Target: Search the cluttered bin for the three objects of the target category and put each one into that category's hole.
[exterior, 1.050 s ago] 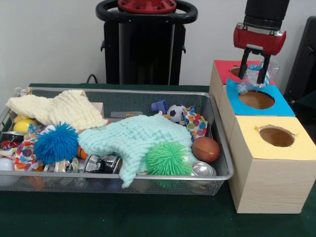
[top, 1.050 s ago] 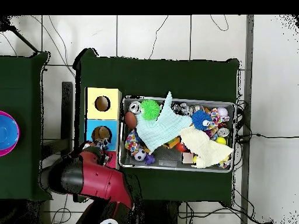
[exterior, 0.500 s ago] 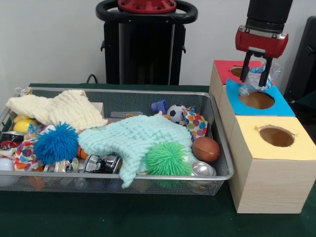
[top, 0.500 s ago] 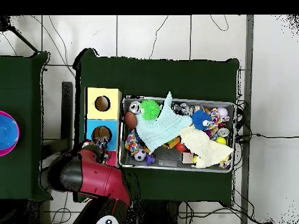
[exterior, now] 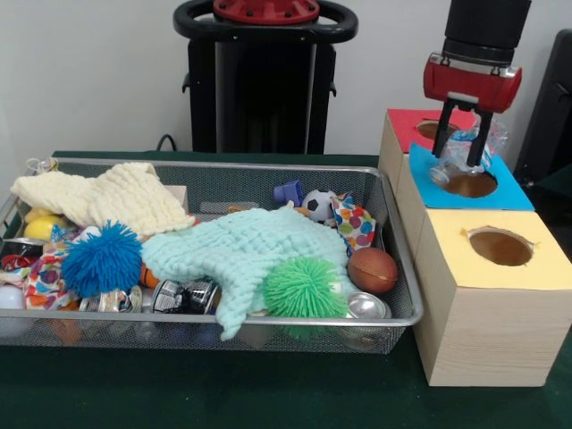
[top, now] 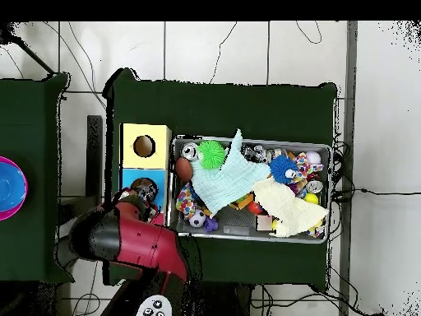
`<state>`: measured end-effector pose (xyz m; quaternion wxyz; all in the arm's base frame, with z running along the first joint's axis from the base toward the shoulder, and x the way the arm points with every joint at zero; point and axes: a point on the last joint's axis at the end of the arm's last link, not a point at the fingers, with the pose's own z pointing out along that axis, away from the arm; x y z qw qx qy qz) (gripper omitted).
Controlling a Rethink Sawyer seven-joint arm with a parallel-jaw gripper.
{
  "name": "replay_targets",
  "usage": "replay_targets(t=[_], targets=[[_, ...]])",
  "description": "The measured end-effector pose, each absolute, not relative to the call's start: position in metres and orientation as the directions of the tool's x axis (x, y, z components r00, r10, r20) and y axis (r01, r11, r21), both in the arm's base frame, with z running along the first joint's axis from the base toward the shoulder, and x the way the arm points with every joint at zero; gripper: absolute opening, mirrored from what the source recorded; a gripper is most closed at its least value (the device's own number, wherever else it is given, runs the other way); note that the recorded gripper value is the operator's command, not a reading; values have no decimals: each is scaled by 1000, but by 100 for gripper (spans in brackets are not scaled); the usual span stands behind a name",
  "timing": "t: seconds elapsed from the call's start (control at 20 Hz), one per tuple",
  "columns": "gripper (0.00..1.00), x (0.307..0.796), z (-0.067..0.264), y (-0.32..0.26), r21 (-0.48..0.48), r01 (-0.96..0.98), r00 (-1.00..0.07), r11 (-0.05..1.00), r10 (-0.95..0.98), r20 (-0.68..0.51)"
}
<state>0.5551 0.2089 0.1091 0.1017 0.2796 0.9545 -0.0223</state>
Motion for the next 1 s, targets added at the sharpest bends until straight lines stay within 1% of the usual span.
replay_targets(t=[0.4, 0.45, 1.0], targets=[[0, 561, 109, 216, 10, 526, -828, 851, 515, -223], [100, 562, 109, 218, 12, 524, -828, 852, 513, -225], [100, 567, 111, 208, 15, 541, -817, 841, 530, -226]])
